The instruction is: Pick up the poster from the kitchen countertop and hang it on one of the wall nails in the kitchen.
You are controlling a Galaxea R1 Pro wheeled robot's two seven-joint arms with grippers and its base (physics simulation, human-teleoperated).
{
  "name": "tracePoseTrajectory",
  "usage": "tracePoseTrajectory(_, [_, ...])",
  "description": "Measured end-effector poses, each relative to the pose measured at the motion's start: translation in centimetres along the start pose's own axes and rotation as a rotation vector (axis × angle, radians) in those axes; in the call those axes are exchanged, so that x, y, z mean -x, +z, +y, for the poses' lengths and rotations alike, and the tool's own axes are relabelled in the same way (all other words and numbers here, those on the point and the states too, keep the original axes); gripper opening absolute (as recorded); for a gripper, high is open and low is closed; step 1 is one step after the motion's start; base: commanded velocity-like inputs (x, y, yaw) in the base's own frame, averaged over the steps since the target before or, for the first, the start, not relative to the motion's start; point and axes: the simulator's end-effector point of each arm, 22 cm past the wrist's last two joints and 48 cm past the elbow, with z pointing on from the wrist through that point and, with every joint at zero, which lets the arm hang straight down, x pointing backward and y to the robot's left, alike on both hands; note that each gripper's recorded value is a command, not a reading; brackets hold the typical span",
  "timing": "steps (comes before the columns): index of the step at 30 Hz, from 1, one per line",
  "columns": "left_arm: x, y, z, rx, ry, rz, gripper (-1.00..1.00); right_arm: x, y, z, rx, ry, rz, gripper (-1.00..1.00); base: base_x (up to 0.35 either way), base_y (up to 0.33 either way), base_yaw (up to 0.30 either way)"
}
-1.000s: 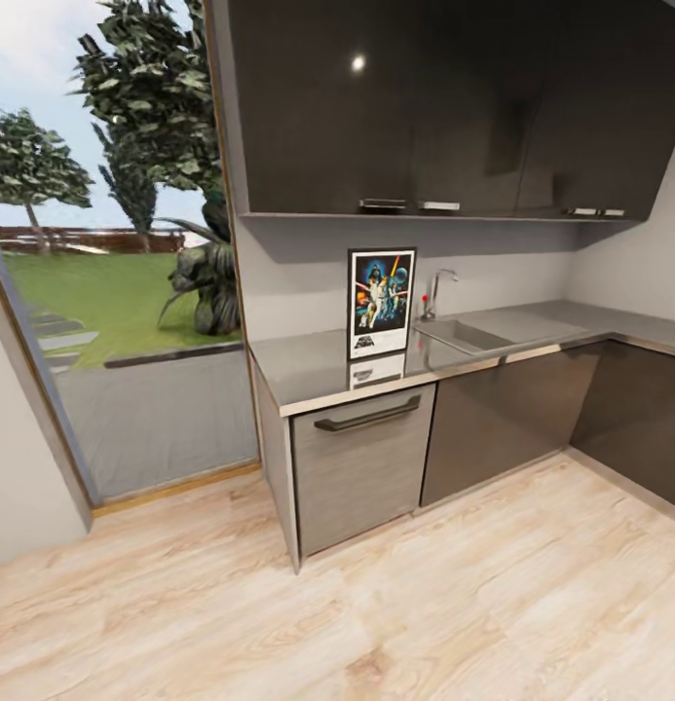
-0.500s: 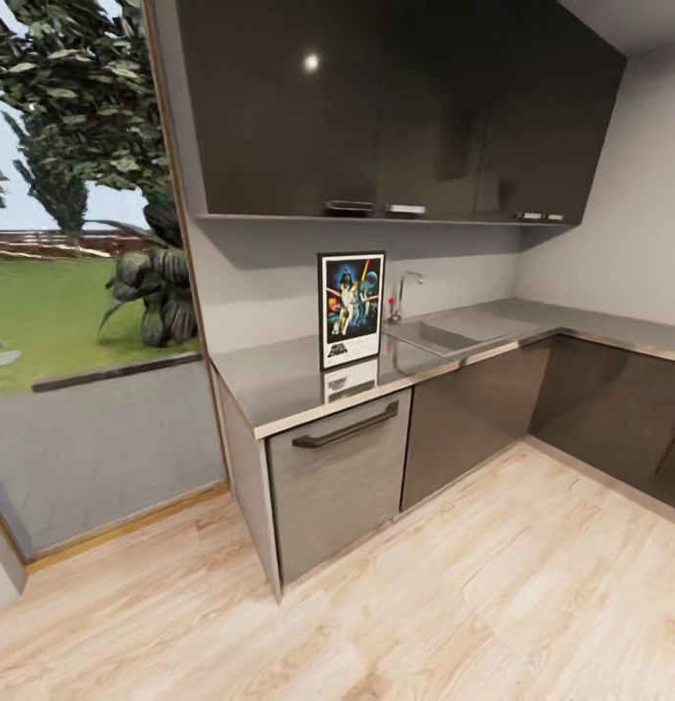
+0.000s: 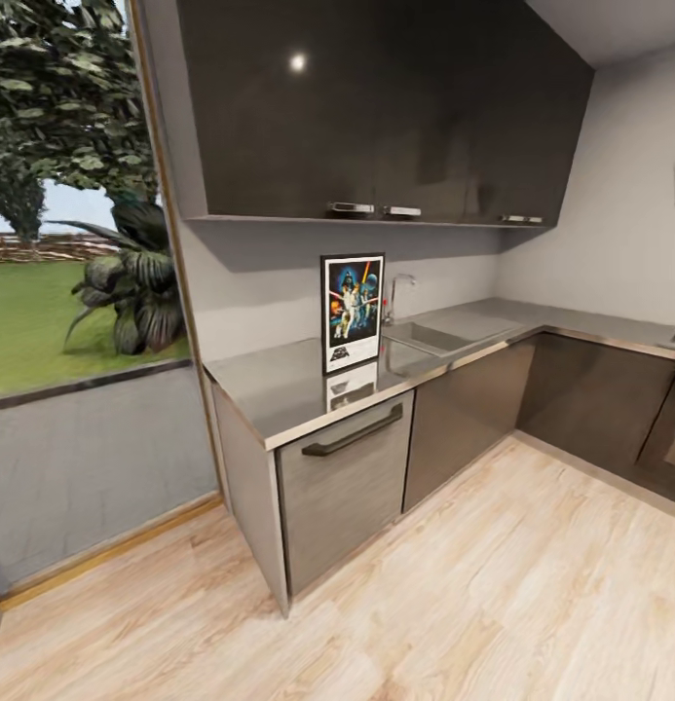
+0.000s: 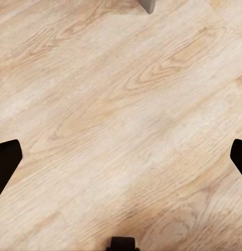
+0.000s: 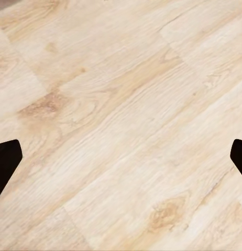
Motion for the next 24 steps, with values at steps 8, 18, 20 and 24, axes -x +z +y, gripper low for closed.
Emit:
tracePoseTrajectory(8, [0.03,0.0,0.1,0.001,0.0,-0.001,1.0,-0.11,-0.01,-0.09,-0.001,0.0,0.002,1.0,0.001,0.314,-0.004])
tracePoseTrajectory(18, [0.06,-0.01,0.12,0.001,0.0,-0.001,1.0,-0.07,-0.03,-0.1,-0.001,0.0,0.001,1.0,0.095,0.311,0.0])
tracePoseTrajectory(20, [0.05,-0.02,0.12,0.002,0.0,-0.001,1.0,-0.04,-0.03,-0.12,-0.002,0.001,0.001,1.0,0.213,0.298,0.0])
tracePoseTrajectory(24, [0.08,-0.02,0.22,0.004,-0.002,-0.002,1.0,-0.02,-0.02,-0.14,-0.002,0.002,0.0,1.0,0.221,0.294,0.0])
